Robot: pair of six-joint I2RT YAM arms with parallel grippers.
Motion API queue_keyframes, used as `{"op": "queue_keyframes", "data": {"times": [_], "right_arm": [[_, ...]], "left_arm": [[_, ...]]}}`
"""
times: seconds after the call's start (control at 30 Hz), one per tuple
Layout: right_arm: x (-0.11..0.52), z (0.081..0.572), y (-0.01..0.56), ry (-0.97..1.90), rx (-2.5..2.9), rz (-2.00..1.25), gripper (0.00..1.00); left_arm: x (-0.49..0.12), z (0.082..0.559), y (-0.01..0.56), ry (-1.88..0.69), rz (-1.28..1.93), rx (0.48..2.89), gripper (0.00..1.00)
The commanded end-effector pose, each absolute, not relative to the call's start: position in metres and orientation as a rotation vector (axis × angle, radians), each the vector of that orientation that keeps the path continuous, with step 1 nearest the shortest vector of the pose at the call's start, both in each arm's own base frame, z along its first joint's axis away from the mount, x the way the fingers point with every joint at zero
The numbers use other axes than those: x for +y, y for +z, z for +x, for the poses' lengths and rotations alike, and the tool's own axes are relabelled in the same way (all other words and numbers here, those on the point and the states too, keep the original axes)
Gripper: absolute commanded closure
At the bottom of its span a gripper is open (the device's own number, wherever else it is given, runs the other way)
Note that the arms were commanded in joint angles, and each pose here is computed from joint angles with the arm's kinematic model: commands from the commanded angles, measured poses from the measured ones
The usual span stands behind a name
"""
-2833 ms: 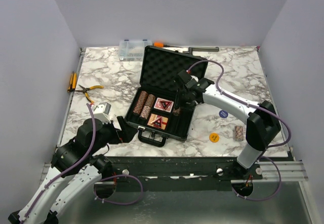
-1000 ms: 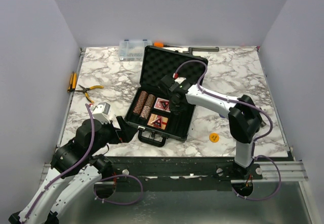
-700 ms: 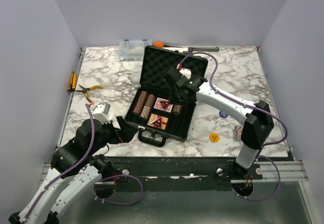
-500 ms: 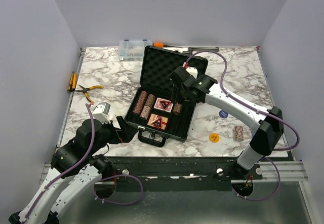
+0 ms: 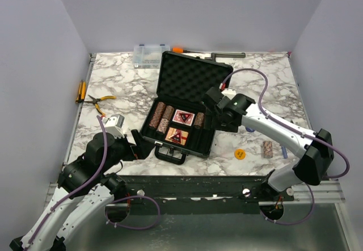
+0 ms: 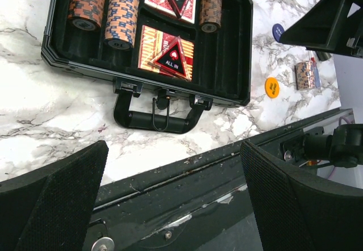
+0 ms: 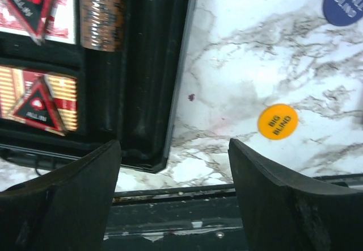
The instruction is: Pack up texas hold em set
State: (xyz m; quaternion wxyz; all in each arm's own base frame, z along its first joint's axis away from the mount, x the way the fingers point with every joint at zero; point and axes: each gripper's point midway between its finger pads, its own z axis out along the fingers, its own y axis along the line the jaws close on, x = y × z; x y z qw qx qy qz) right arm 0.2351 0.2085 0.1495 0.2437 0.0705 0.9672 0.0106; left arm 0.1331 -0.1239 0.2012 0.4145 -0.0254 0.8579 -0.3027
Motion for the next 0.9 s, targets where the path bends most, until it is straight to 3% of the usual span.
{"op": "queue_keyframes", "data": {"times": [0.0,0.27,0.87], "right_arm": [[0.178,0.226,0.153,-0.065,2.620,0.284,0.19],[0.147,0.201,0.135,-0.170,2.643,0.450,0.16],[0.120,0.150,0.072,-0.114,2.710,0.752,0.18]], "left_arm": [[-0.120,0.137,0.196,-0.730,-0.081,2.157,0.02],[-0.123,0.136,0.193,-0.731,-0.059,2.179,0.01],[-0.121,0.137,0.193,-0.719,-0.070,2.177,0.02]]}}
